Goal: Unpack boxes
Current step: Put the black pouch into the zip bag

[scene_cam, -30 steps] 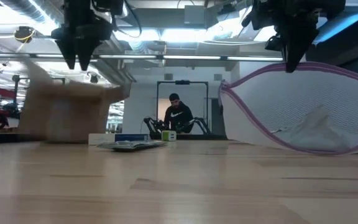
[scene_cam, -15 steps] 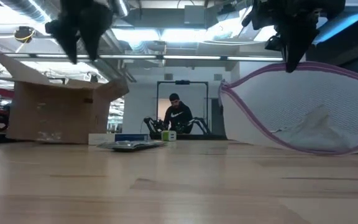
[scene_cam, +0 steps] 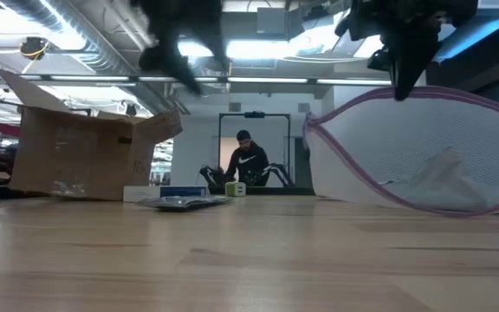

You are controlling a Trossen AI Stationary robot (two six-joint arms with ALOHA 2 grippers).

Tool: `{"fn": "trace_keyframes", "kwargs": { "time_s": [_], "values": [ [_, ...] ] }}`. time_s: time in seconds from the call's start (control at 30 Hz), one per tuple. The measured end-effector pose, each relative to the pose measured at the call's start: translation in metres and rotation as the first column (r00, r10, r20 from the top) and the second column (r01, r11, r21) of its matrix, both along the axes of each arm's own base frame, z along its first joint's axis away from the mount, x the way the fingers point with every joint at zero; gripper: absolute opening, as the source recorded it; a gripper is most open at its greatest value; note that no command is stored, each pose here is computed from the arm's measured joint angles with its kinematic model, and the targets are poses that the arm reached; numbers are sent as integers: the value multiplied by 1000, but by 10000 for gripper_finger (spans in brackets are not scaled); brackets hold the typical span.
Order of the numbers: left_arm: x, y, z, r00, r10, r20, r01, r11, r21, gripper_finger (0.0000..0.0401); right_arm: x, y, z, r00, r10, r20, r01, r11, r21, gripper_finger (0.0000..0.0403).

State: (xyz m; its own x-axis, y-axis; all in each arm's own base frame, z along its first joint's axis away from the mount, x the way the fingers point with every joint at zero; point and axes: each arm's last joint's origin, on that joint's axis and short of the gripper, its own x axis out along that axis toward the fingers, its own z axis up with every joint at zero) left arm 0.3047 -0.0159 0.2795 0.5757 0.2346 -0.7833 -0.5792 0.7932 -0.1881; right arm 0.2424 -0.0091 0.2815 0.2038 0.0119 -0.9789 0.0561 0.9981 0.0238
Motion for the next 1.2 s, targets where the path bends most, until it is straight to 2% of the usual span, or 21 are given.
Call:
{"fn": "trace_keyframes", "kwargs": {
  "time_s": [0.13, 0.27, 0.53, 0.7, 1.03, 1.2],
  "values": [
    [11, -12, -49, 986, -50, -160, 40, 997, -68, 350, 0, 0, 0, 1000, -20, 2, 20, 1000, 4, 0],
    [21, -14, -82, 970, 79, -231, -109, 987, -120, 350, 1, 0, 0, 1000, -26, 7, 26, 1000, 5, 0],
    [34, -13, -122, 923, 239, -301, -290, 947, -140, 350, 3, 0, 1, 999, -33, 30, 33, 999, 7, 0],
    [35, -13, -130, 915, 238, -326, -290, 950, -120, 350, 3, 0, 1, 999, -33, 29, 33, 999, 7, 0],
    [36, -4, -131, 908, 265, -325, -316, 942, -116, 349, 3, 0, 1, 999, -26, 29, 26, 1000, 5, 0],
    [36, 0, -131, 906, 270, -325, -319, 942, -107, 324, 3, 0, 1, 999, -26, 30, 25, 1000, 5, 0]
  ]
}}
